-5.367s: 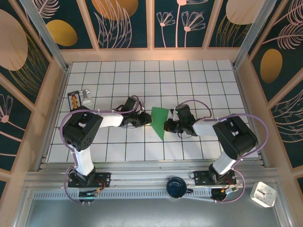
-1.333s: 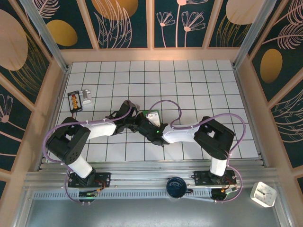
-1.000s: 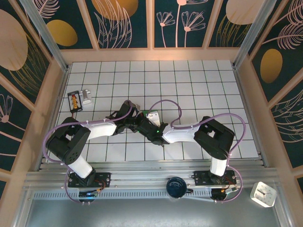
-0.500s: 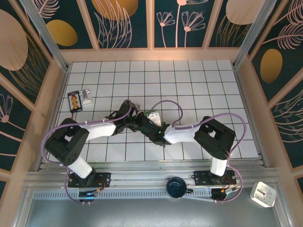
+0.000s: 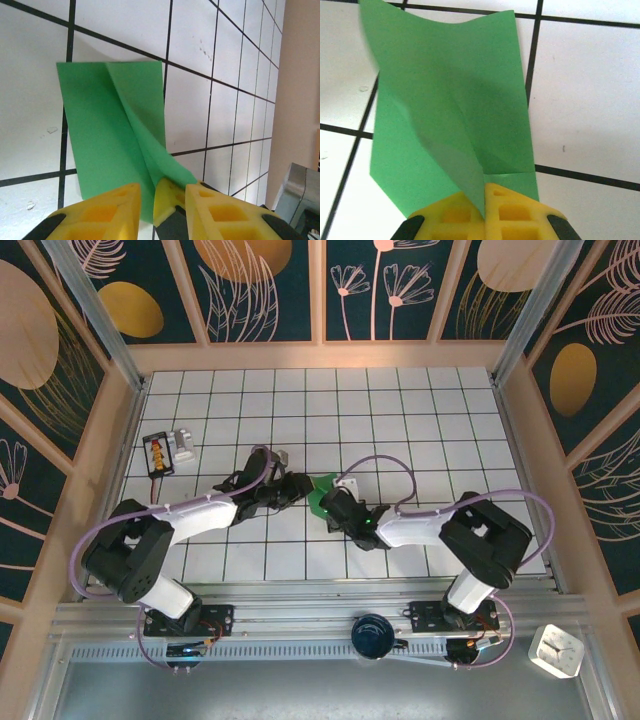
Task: Fold a paper plane with a square sheet of paper (pick it up from the middle)
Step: Fourth fold the wing at the center of the table.
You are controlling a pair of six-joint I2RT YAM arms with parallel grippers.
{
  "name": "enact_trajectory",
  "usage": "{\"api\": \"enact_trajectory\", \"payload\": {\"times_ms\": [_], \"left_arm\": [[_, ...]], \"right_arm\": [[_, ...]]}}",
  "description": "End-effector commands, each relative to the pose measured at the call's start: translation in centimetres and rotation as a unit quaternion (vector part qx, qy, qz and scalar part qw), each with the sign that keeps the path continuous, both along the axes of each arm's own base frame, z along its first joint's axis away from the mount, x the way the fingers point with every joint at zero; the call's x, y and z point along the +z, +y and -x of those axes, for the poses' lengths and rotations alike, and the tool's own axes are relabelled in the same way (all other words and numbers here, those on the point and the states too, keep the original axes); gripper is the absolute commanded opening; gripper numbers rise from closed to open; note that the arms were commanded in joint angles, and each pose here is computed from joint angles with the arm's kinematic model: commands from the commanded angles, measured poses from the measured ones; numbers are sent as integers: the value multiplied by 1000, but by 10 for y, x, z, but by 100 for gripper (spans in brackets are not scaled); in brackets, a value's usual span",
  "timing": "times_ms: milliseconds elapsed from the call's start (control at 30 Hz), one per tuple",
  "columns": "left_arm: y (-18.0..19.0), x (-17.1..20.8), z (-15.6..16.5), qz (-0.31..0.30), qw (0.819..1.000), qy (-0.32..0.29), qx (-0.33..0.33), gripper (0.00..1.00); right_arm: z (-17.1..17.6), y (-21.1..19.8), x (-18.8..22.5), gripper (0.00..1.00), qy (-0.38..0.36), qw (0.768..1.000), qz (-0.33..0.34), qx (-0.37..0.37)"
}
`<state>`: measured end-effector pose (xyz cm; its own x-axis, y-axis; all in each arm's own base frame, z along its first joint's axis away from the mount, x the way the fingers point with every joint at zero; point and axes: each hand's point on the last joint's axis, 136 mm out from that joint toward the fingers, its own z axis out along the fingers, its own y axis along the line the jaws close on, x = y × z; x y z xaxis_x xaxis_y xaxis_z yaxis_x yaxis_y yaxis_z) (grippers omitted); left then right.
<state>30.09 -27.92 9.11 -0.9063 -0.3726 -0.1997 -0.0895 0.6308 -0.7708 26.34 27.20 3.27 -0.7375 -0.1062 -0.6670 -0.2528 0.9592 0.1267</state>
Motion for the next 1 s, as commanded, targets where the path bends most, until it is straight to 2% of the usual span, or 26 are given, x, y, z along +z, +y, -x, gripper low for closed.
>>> {"api": "enact_trajectory", "payload": {"times_ms": [0,500,967], "left_arm": [[4,-7,3,-1,1000,10,8,28],[-3,-26,8,9,1000,27,0,27],[-12,-34,-2,6,1000,21,-4,26]], "right_arm": [[2,14,12,0,13,996,-83,12],[6,3,12,0,53,975,-213,-33],[10,-8,8,0,73,948,-297,-87]]}}
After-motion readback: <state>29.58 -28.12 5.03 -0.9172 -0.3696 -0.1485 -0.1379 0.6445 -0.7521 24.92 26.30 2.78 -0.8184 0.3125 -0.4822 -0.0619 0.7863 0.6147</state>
